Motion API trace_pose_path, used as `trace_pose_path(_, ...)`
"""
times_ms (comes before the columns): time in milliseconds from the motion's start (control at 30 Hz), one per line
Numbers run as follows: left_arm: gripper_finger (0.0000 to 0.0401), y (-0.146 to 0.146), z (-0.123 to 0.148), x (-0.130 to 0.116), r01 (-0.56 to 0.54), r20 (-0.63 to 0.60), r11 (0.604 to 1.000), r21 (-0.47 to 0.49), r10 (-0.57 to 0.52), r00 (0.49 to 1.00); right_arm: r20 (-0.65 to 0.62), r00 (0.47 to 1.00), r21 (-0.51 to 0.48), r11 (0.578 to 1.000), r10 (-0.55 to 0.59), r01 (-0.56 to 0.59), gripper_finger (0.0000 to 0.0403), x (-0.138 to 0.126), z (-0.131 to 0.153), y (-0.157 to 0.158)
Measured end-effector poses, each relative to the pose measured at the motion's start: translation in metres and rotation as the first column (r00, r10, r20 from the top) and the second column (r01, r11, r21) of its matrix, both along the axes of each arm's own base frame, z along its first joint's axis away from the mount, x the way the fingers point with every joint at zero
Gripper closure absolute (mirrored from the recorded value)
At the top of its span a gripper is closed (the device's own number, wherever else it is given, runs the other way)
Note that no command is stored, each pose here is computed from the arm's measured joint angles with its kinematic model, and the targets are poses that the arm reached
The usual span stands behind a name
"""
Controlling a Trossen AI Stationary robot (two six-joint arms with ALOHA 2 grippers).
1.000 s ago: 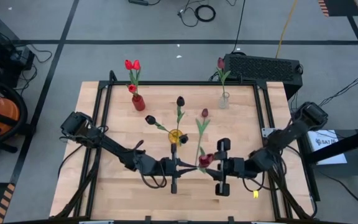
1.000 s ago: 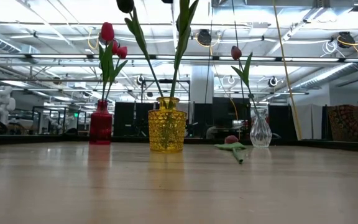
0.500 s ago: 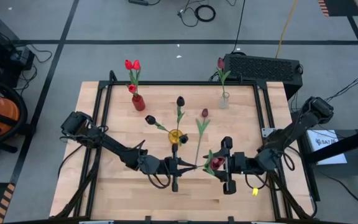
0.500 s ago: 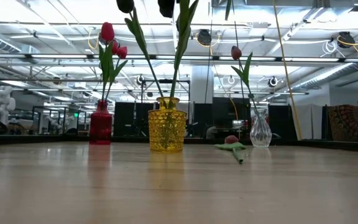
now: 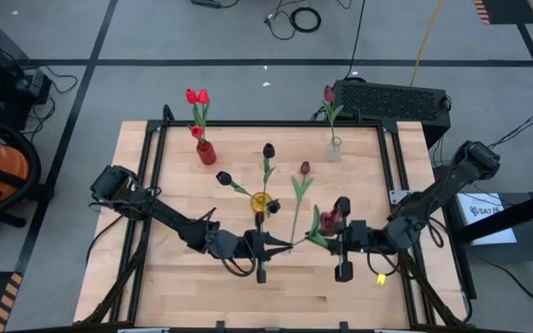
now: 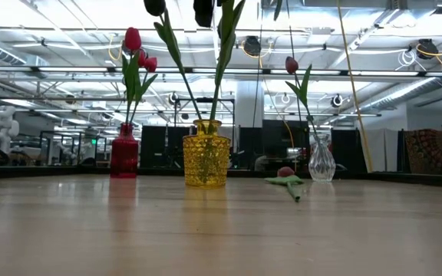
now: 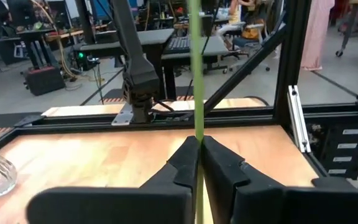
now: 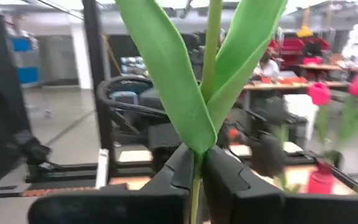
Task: Sort flowers into vase by color
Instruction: Put the bottom dark red flower into the transparent vase
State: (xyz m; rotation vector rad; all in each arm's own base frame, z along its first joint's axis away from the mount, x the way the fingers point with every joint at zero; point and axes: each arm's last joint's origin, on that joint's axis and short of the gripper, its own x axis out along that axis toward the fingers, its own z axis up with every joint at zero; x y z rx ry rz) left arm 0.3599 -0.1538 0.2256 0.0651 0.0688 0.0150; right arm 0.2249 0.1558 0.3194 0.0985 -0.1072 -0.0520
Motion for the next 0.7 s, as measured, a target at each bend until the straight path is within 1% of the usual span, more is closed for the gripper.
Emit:
trace_pose_path(100, 0.0361, -0.005, -0.003, -0.003, 0.011, -0.033, 1.000, 0.014, -0.010, 0.999, -0.033, 0.998, -0.009, 0.998, -0.055, 0.055, 0.0385, -0.008, 0.004, -0.008)
trace_pose_path(167, 0.0348, -0.008, -0.007, -0.005, -0.016, -0.061, 0.999, 0.030, 0.018, 0.998, -0.045, 0.994, -0.026, 0.995, -0.101, 0.100, 0.0388, -0.015, 0.009, -0.015)
trace_pose_path(233, 0.0338, -0.009, -0.008, -0.007, -0.057, -0.076, 0.998, 0.023, 0.059, 0.995, -0.050, 0.988, -0.054, 0.989, -0.144, 0.141, 0.0395, -0.021, 0.015, -0.023)
trace_pose_path(333, 0.0330, -0.008, -0.014, -0.008, -0.111, -0.128, 0.994, 0.003, 0.110, 0.986, -0.025, 0.982, -0.067, 0.980, -0.188, 0.186, 0.0398, -0.032, 0.029, -0.042)
trace_pose_path(433, 0.0329, -0.008, -0.023, -0.011, -0.133, -0.204, 0.991, -0.033, 0.123, 0.971, 0.015, 0.968, -0.050, 0.967, -0.249, 0.250, 0.0398, -0.046, 0.045, -0.067)
trace_pose_path(533, 0.0329, -0.007, -0.032, -0.012, -0.159, -0.265, 0.985, -0.071, 0.135, 0.955, 0.018, 0.939, -0.062, 0.937, -0.343, 0.344, 0.0399, -0.059, 0.053, -0.096)
trace_pose_path(633, 0.0328, -0.009, -0.042, -0.011, -0.160, -0.298, 0.983, -0.086, 0.128, 0.946, 0.018, 0.886, -0.043, 0.885, -0.464, 0.464, 0.0399, -0.072, 0.058, -0.127)
trace_pose_path(700, 0.0328, -0.011, -0.047, -0.009, -0.149, -0.303, 0.984, -0.096, 0.114, 0.946, 0.005, 0.853, -0.025, 0.853, -0.522, 0.522, 0.0399, -0.080, 0.057, -0.146)
